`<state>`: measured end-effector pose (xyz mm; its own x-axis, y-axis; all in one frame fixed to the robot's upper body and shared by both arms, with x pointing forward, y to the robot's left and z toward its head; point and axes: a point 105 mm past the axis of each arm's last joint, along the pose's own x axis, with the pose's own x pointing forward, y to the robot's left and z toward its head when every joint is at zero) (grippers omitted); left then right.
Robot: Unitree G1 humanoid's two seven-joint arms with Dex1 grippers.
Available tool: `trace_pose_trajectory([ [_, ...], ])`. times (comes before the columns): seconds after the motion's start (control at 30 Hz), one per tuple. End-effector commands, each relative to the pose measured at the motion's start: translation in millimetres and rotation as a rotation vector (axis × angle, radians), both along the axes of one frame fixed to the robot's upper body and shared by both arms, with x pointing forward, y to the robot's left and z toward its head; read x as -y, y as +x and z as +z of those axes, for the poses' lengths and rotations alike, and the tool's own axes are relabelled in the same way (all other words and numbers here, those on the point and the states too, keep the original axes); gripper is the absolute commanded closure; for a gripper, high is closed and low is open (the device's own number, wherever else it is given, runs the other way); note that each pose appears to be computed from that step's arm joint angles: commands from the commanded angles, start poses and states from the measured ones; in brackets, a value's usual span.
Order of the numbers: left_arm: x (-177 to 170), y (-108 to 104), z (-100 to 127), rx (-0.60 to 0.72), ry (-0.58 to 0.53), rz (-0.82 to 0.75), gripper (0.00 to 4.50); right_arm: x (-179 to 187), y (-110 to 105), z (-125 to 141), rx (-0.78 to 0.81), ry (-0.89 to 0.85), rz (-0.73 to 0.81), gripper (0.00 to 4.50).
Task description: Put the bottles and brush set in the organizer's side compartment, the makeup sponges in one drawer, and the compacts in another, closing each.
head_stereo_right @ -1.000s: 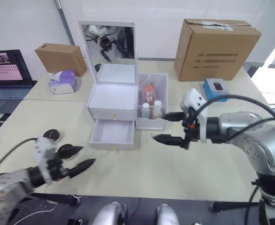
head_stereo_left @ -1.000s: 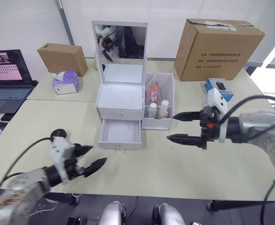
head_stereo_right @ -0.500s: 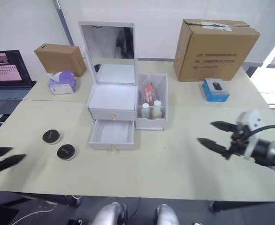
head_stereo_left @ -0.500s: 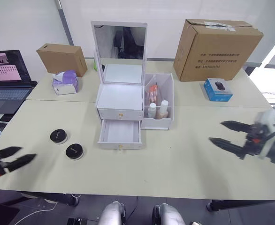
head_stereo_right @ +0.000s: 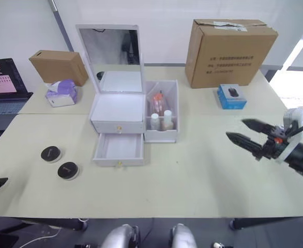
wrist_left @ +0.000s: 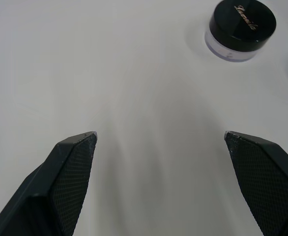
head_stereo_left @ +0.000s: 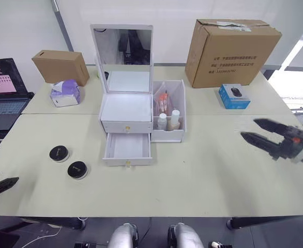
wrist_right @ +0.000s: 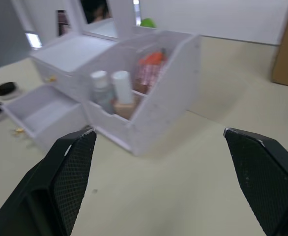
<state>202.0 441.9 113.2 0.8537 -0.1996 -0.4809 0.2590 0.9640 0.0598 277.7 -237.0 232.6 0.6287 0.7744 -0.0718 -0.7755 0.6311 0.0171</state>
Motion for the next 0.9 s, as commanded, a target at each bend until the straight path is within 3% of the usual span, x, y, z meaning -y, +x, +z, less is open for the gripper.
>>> trace_pose_trajectory([
  [0.03, 8, -4, 9, 0.064, -0.004, -0.01, 0.03, -38, -19, 20, -0.063, -0.052, 0.243, 0.0],
  [0.2, 34, -17, -2, 0.07, -0.03, -0.012, 0.03, -85, -34, 44, -0.036, -0.182, 0.544, 0.0],
  [0.43, 94, -36, -6, 0.112, -0.195, -0.02, 0.03, -120, -23, 56, -0.069, -0.231, 0.657, 0.0],
  [0.6, 128, -41, -21, 0.168, -0.182, -0.012, 0.03, -132, -12, 62, -0.021, -0.302, 0.666, 0.0],
  [0.73, 145, -36, -36, 0.182, -0.17, 0.004, 0.03, -135, -11, 60, -0.02, -0.332, 0.689, 0.0],
  [0.9, 166, -8, -39, 0.238, -0.197, 0.049, 0.03, -131, -13, 59, -0.023, -0.338, 0.684, 0.0],
])
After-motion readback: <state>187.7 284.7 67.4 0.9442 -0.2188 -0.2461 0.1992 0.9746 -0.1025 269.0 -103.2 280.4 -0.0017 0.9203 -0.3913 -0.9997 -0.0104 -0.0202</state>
